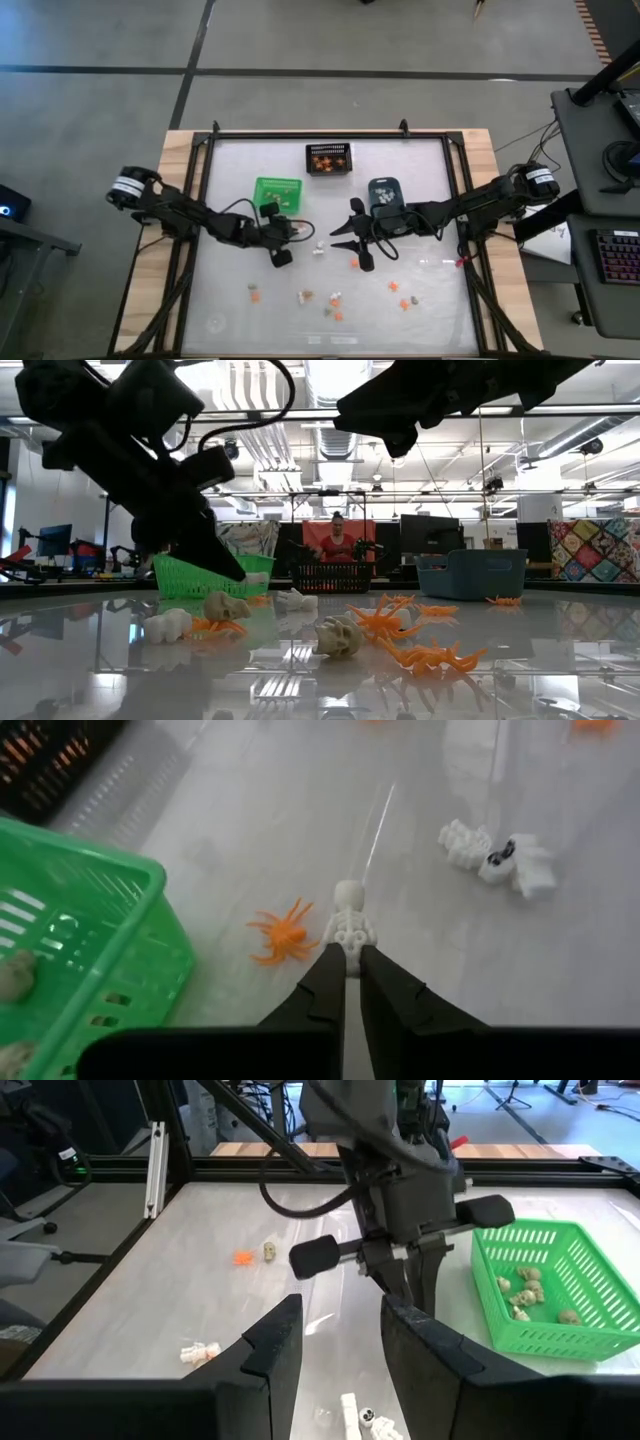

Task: Sort Halloween decoration
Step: Put the white skeleton toy into the blue bin

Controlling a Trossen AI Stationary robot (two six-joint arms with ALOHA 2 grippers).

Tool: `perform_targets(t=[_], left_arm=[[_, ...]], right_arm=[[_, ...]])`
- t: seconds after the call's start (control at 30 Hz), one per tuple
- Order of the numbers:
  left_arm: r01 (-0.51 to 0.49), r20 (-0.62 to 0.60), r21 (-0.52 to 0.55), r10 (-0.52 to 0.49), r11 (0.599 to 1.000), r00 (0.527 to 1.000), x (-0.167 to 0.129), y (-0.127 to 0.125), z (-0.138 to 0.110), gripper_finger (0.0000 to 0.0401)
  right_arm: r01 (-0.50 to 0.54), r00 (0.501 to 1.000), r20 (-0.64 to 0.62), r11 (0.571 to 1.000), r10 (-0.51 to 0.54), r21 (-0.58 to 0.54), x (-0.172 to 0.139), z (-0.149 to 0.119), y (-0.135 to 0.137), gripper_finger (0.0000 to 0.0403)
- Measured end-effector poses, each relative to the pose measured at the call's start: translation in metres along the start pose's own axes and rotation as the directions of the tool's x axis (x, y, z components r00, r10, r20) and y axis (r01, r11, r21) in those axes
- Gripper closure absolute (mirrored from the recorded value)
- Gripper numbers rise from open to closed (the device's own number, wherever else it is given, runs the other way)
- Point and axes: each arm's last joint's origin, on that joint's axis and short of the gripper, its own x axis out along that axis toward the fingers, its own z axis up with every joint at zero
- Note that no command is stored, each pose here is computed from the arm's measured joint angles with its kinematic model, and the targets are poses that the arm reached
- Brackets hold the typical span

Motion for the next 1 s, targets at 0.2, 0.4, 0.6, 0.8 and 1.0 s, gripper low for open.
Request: perform_targets(t=[0.2, 0.4, 0.6, 0.8, 1.0], left_arm=[[0.027, 0.069, 0.002, -0.027, 1.000, 0.997, -0.013, 0.000, 0.012, 0.0401], [0.065, 0.211, 0.020, -0.068, 0.998, 0.975, -0.032, 0.001, 0.032, 0.0401], [0.125, 0.352, 0.047, -0.133, 0.991, 0.926, -0.051, -0.002, 0.049, 0.0401], [0.127, 0.370, 0.052, -0.138, 0.990, 0.919, -0.051, -0.004, 0.050, 0.0401], [0.133, 0.413, 0.051, -0.142, 0.990, 0.899, -0.049, -0.007, 0.053, 0.0401]], right_arm=[[0.000, 1.000, 0.000, 1.000, 0.000, -0.025, 0.000, 0.000, 0.000, 0.0275], [0.034, 0.999, 0.008, 0.996, -0.033, -0.078, 0.004, -0.002, -0.001, 0.0275], [0.214, 0.977, 0.040, 0.972, -0.211, -0.099, 0.019, -0.014, -0.006, 0.0275], [0.254, 0.965, 0.095, 0.964, -0.246, -0.082, 0.031, -0.015, -0.007, 0.0275], [0.246, 0.967, 0.089, 0.966, -0.239, -0.079, 0.041, -0.015, -0.007, 0.0261]])
